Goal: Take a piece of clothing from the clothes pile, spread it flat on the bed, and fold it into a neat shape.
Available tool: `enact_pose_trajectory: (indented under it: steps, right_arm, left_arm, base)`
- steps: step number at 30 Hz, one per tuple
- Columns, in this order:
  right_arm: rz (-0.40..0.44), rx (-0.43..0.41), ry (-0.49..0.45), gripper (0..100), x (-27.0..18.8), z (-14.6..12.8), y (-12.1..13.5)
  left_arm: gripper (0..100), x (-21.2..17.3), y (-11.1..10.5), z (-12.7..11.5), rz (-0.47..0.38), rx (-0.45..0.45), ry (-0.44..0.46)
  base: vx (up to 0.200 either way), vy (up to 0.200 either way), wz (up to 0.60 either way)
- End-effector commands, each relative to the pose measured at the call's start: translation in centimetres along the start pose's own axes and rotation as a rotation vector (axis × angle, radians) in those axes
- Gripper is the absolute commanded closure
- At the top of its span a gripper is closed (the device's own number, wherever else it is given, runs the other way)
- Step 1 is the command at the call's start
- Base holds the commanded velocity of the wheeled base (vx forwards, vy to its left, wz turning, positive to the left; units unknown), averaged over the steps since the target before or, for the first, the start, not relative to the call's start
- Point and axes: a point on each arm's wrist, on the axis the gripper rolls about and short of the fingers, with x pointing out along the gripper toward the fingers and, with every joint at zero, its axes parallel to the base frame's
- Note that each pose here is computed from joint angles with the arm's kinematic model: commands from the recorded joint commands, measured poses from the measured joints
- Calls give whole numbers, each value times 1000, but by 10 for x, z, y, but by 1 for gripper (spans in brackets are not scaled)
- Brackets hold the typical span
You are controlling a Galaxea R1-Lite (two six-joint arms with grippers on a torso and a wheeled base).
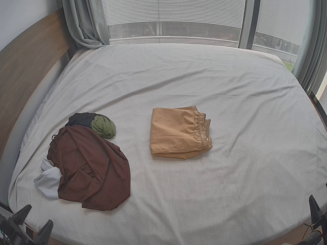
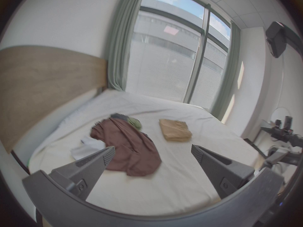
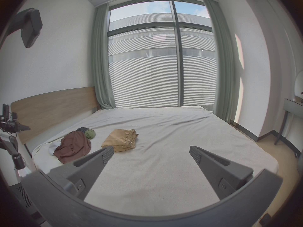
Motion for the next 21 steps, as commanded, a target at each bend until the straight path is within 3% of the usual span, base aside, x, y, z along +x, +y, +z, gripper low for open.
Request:
enact_pose_trajectory:
  steps: [1,4,6,9,11,21]
  right_arm:
    - [-68,49,-39,0,-9,-20,-1]
    - [-60,44,-46,0,-8,-22,-1]
    - [-75,35,-42,0,-8,-22,-1]
    - [-99,-16,16,0,-8,-28,-2]
    - [-71,-47,10,0,-8,-27,-1]
    - [-71,-25,8,0,-8,-27,-1]
  left_arm:
    - [0,-15,-1,-11,114,91,-198]
    - [0,-15,0,-11,172,134,-196]
    - [0,-14,3,-17,260,199,-125]
    - [0,-14,3,-17,235,189,-126]
    - [0,-15,3,-16,226,192,-139]
    - [0,-14,3,-17,227,182,-139]
  base:
    - [0,0,0]
    - [0,0,0]
    - [0,0,0]
    - [0,0,0]
    - [0,0,0]
    - [0,0,0]
